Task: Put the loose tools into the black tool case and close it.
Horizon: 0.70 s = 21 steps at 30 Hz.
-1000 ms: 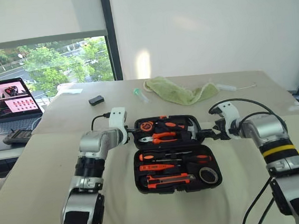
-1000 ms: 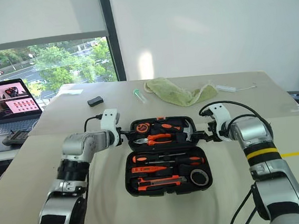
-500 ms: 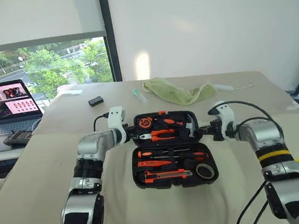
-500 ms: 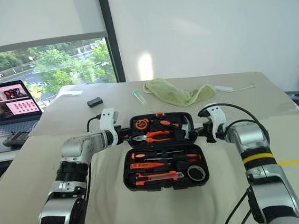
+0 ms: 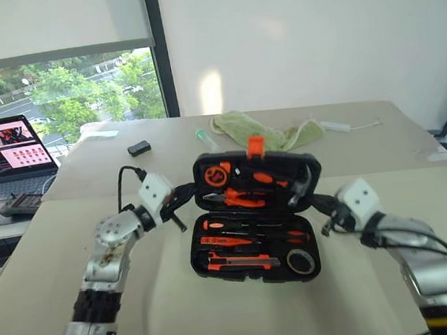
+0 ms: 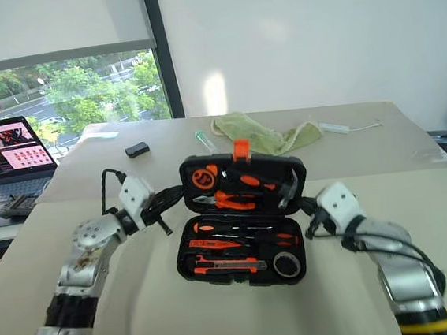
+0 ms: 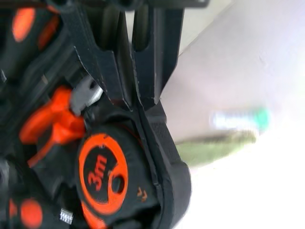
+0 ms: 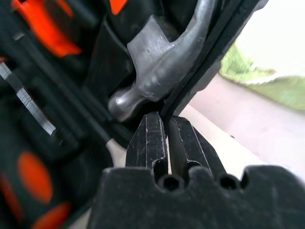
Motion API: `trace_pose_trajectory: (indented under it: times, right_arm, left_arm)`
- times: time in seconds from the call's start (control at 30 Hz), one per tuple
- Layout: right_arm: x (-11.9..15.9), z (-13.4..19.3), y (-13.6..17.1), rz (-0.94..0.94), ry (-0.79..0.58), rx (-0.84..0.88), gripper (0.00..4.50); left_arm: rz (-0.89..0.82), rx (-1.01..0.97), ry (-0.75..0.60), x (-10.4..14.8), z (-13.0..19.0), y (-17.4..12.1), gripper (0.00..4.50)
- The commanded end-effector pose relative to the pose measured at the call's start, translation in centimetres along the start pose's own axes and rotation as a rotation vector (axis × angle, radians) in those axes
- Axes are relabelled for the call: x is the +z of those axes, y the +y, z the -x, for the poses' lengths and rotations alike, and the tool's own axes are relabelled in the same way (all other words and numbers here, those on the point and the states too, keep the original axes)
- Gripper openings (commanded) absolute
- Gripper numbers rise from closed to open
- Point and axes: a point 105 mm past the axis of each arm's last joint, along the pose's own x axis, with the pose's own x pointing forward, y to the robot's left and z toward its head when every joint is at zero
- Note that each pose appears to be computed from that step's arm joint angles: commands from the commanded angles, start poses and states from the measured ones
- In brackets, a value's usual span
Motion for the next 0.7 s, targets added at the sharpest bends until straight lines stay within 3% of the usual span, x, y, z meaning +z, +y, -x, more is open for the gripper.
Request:
trace_pose_trajectory:
  times: [0.03, 0.17, 0.23, 0.3, 0.33, 0.47, 0.53, 0.63, 0.7]
  right_arm:
    - [4.9, 1.9, 2.3, 0.185, -0.167, 0.05, 0.03]
    - [4.3, 3.7, 2.8, 0.271, -0.101, 0.074, 0.03]
    - [3.5, 5.2, 3.3, 0.289, -0.043, 0.12, 0.03]
    - [2.6, 6.7, 3.6, 0.291, 0.012, 0.142, 0.79]
    - [2.3, 7.3, 3.6, 0.294, 0.034, 0.151, 1.0]
    - [1.2, 9.4, 4.1, 0.285, 0.141, 0.225, 2.43]
    - [0.9, 10.5, 4.7, 0.15, 0.181, 0.255, 3.08]
    - [1.0, 11.2, 6.1, 0.024, 0.213, 0.333, 3.09]
    - [0.2, 11.7, 8.6, -0.038, 0.28, 0.489, 2.51]
  left_arm:
    - [-0.1, -0.18, -0.07, 1.6, 0.6, -3.7, 0.0]
    - [-0.064, -0.16, -0.017, 0.6, 2.9, -3.8, 0.0]
    - [0.05, -0.154, 0.033, -0.4, 4.7, -3.8, 0.0]
    - [0.17, -0.102, 0.087, -1.5, 6.4, -3.0, 0.0]
    - [0.229, -0.078, 0.111, -2.0, 7.0, -2.5, 0.72]
    - [0.284, -0.042, 0.179, -3.1, 8.7, -1.4, 2.05]
    - [0.319, -0.016, 0.215, -3.8, 9.1, -0.9, 2.9]
    - [0.365, -0.024, 0.238, -4.0, 8.9, -0.8, 3.86]
    - [0.389, -0.096, 0.258, -3.7, 8.0, -2.1, 3.67]
